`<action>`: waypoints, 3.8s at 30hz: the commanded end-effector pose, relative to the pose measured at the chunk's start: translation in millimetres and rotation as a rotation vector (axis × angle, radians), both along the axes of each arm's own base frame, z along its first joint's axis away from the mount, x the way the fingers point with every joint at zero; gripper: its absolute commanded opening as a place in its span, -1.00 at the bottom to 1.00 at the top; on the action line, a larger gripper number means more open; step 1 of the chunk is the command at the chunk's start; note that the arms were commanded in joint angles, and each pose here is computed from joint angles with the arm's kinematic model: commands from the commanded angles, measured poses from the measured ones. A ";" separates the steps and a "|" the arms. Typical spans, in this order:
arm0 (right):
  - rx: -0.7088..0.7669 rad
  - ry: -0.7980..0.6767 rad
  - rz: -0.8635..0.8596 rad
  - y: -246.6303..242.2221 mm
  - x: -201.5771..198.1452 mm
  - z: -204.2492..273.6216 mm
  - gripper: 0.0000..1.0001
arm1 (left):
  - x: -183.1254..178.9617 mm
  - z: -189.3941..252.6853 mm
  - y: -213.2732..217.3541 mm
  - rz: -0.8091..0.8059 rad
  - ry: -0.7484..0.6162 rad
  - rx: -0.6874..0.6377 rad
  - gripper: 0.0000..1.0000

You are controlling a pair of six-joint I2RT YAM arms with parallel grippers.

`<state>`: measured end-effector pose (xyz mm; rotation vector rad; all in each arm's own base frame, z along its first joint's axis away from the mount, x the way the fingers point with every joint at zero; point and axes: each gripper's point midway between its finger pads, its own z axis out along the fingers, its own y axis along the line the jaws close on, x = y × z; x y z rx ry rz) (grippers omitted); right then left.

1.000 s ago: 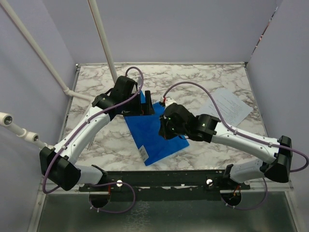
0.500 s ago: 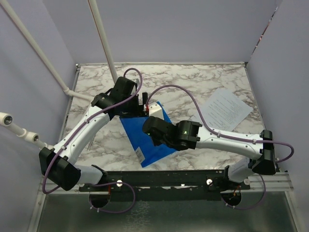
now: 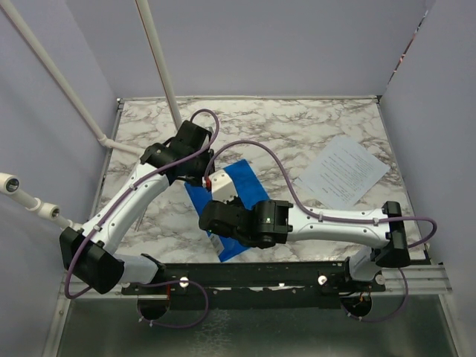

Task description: Put the files into the folder

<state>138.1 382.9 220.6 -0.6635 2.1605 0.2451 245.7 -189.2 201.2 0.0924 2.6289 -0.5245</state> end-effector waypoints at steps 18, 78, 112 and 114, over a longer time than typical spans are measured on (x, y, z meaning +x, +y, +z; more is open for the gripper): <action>0.286 0.028 0.092 -19.9 -42.2 55.5 0.23 | 1.0 8.9 5.7 0.023 -0.066 -0.017 -1.00; 0.198 0.357 -0.238 -95.2 29.2 -145.2 0.99 | 4.9 -67.1 16.3 0.282 -0.121 -0.479 -1.00; -0.148 0.411 -0.386 -155.9 18.6 -244.8 0.99 | -10.6 -102.3 79.3 0.450 -0.021 -0.079 0.87; -0.165 0.407 -0.387 -157.3 19.6 -246.4 0.99 | -8.1 -97.8 79.0 0.441 -0.026 -0.072 0.87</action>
